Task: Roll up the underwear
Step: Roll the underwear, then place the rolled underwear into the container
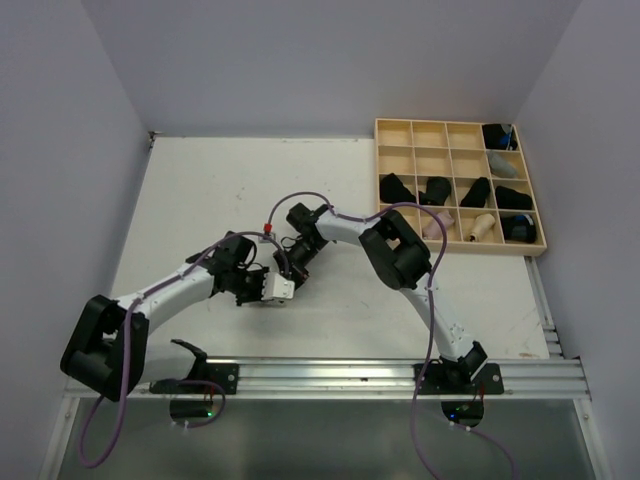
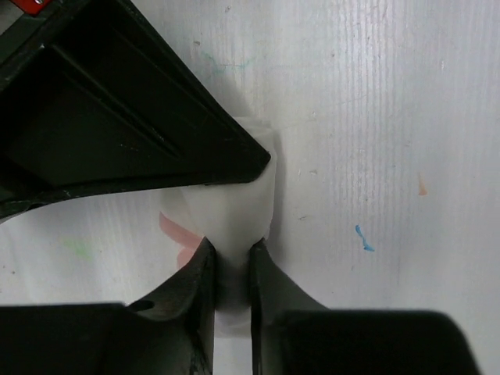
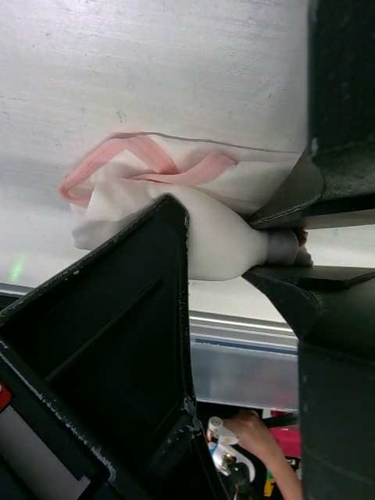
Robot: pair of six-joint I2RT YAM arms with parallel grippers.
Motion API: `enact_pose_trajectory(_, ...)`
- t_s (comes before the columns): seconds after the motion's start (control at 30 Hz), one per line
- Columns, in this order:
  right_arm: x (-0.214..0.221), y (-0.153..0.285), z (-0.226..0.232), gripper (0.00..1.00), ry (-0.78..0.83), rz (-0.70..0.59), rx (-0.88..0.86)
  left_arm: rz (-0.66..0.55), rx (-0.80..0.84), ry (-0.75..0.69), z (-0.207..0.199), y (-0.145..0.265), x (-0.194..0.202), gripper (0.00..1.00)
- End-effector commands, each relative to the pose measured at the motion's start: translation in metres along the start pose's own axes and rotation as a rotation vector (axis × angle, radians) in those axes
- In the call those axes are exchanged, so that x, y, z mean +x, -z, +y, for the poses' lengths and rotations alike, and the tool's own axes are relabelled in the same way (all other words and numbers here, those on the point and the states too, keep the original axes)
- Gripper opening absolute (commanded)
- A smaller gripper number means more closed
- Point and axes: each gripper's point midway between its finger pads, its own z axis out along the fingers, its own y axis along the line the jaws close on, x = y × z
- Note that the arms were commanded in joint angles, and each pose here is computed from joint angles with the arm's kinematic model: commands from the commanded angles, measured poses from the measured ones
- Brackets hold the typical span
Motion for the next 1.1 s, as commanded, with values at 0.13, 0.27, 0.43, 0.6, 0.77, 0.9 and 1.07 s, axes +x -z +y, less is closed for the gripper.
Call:
enact_pose_trajectory(0.13,0.004,0.029,-0.043,0.47,-0.007,0.046,0.222,0.082,0.226,0.110,-0.030,-0.005,0.011,0.00)
enact_pose_trajectory(0.27,-0.036,0.091,-0.039,0.57,0.044,-0.070,0.326,0.104,0.353,0.186,-0.045,-0.007,0.013,0.00)
enact_pose_trajectory(0.43,-0.060,0.176,-0.011,0.59,0.133,-0.173,0.484,0.100,0.472,0.378,-0.041,-0.011,0.017,0.00)
enact_pose_trajectory(0.6,-0.044,0.224,0.025,0.54,0.181,-0.204,0.596,0.029,0.519,0.523,-0.004,-0.013,0.013,0.00)
enact_pose_trajectory(0.77,-0.050,0.228,0.078,0.48,0.376,-0.263,0.756,0.033,0.638,0.665,0.019,-0.023,0.024,0.01)
enact_pose_trajectory(0.9,-0.044,0.186,0.086,0.50,0.587,-0.146,0.883,0.071,0.687,0.723,0.024,-0.036,0.034,0.00)
enact_pose_trajectory(1.07,-0.049,0.115,0.080,0.57,0.780,-0.019,1.012,0.063,0.711,0.767,0.028,-0.040,0.034,0.00)
